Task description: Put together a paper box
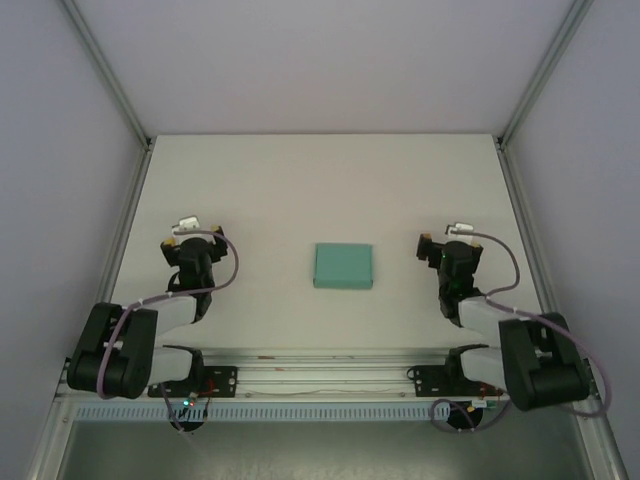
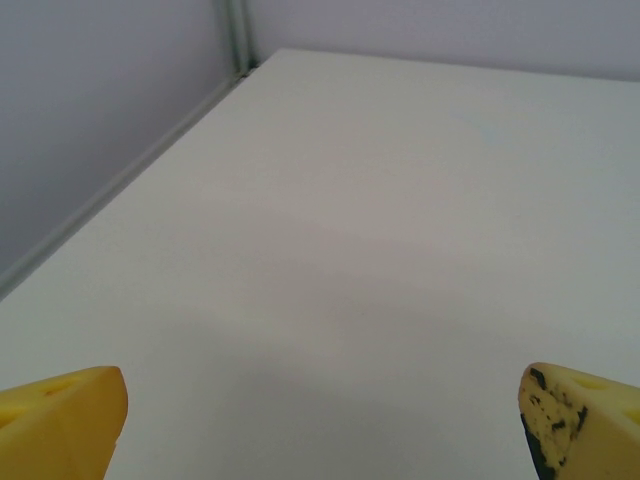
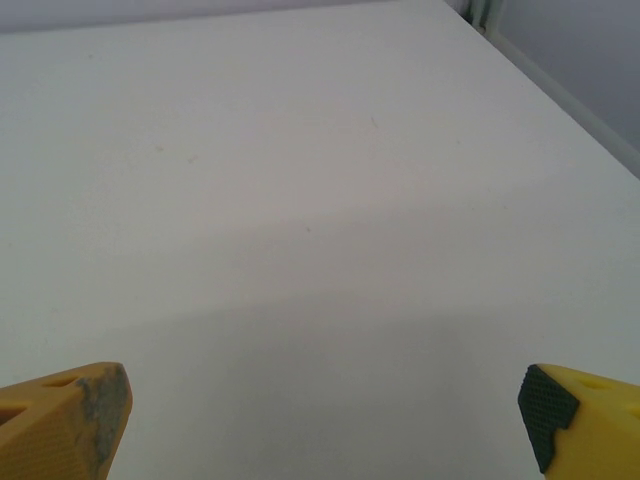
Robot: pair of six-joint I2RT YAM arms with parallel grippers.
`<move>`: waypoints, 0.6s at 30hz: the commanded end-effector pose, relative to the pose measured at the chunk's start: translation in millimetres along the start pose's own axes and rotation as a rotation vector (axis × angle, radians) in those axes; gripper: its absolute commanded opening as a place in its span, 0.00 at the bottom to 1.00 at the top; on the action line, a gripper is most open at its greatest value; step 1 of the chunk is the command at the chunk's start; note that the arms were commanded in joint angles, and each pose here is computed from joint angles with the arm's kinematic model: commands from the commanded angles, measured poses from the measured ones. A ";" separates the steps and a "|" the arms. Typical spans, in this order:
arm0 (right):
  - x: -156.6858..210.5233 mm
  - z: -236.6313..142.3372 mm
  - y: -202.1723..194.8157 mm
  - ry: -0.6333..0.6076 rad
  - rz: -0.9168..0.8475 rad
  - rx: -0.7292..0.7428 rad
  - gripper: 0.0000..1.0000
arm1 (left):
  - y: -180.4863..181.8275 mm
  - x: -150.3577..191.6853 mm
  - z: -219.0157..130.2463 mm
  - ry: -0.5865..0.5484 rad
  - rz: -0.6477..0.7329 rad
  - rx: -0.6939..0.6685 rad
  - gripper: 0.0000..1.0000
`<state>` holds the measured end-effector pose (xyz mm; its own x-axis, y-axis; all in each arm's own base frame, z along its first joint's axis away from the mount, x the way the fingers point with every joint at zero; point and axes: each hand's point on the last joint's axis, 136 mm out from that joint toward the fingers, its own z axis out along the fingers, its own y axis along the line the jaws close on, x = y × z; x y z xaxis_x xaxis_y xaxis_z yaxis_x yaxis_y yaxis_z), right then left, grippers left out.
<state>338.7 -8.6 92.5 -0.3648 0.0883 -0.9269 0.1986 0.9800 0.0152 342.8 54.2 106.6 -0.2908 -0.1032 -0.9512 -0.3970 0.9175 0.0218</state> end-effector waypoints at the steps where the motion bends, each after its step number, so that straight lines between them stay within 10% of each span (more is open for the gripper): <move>1: -33.9 16.2 11.1 -0.136 0.044 -0.091 1.00 | -8.0 -21.4 12.2 -0.125 -0.039 0.080 1.00; 18: -26.0 50.9 -20.7 -0.023 0.173 0.012 1.00 | -11.7 -10.7 32.6 -0.045 -0.025 0.089 1.00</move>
<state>389.2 -39.0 92.1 -0.3177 0.2359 -0.9184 0.2604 0.9530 0.1547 373.3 59.7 99.0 -0.2489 -0.1205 -0.9610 -0.3405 0.9398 -0.0296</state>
